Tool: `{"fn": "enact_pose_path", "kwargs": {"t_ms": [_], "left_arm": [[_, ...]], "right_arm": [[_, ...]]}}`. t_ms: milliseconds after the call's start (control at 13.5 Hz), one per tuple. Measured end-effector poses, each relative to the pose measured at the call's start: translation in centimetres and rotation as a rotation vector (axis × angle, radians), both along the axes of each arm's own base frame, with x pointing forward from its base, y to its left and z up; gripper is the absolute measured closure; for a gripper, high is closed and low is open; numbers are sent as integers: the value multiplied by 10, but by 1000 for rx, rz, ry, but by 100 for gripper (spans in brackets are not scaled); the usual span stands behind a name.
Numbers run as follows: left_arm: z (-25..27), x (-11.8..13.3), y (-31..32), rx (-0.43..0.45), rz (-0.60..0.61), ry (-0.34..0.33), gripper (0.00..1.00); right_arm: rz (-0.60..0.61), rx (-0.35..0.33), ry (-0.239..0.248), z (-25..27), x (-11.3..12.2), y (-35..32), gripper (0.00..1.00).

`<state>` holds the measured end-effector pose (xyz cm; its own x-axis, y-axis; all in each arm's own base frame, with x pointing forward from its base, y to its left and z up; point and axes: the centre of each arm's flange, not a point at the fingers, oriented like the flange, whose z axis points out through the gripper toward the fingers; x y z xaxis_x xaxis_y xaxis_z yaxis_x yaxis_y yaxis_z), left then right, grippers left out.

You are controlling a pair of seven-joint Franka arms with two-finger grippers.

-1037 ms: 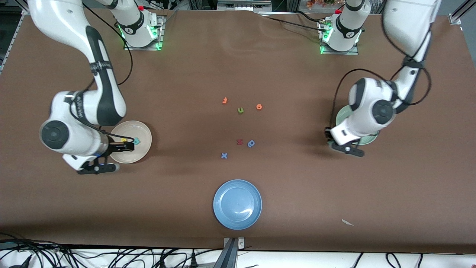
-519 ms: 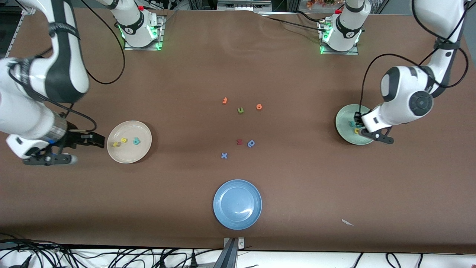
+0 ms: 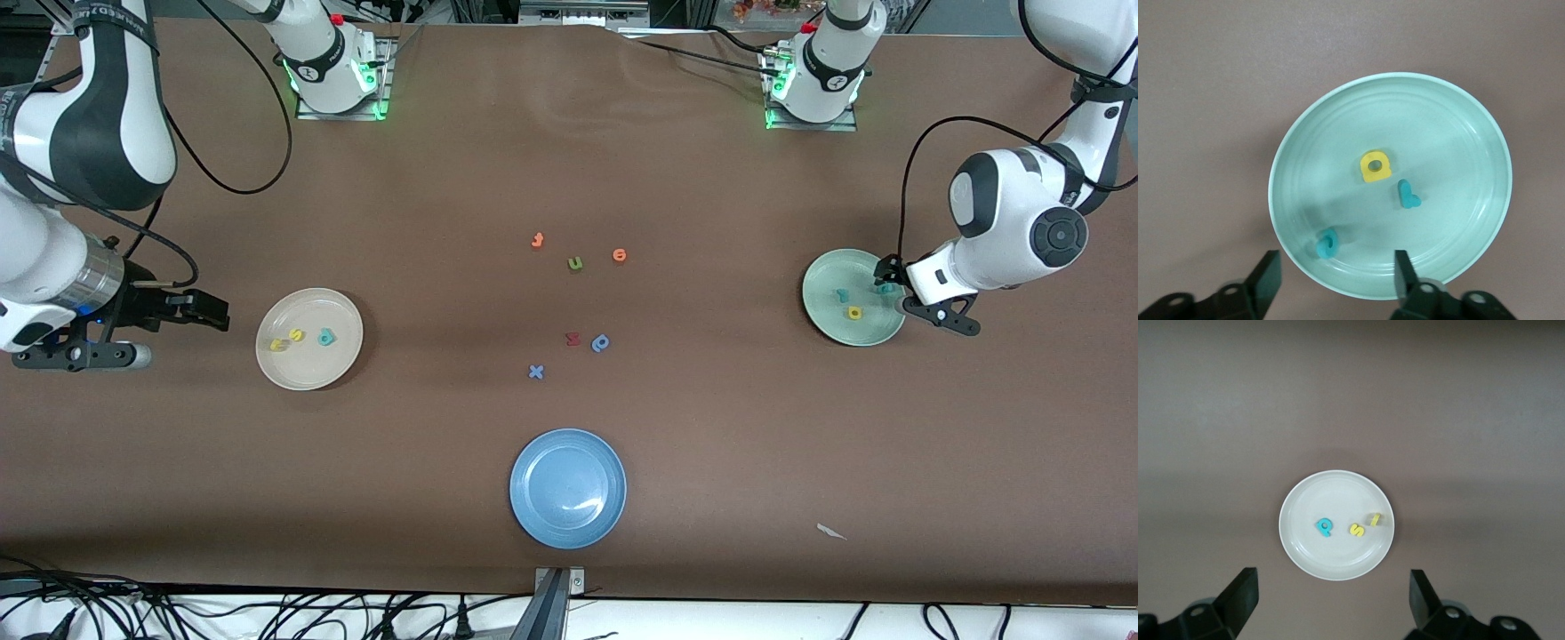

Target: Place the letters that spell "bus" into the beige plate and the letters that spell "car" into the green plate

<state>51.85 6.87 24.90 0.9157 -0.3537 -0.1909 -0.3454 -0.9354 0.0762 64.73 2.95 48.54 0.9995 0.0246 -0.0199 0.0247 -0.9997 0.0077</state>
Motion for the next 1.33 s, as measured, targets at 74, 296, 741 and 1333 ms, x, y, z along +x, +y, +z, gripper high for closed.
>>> {"fn": "enact_pose_path", "kwargs": {"t_ms": [74, 296, 741, 1333], "left_arm": [[-1, -1, -1, 0, -1, 2, 5], [21, 3, -5, 2, -10, -42, 0], [145, 4, -37, 10, -58, -233, 0], [333, -11, -91, 29, -4, -220, 0]], "right_arm": [[2, 2, 9, 2, -3, 1, 0], [-15, -21, 12, 4, -5, 1, 0], [-44, -32, 10, 1, -4, 2, 0], [-25, -16, 0, 6, -4, -6, 0]]}}
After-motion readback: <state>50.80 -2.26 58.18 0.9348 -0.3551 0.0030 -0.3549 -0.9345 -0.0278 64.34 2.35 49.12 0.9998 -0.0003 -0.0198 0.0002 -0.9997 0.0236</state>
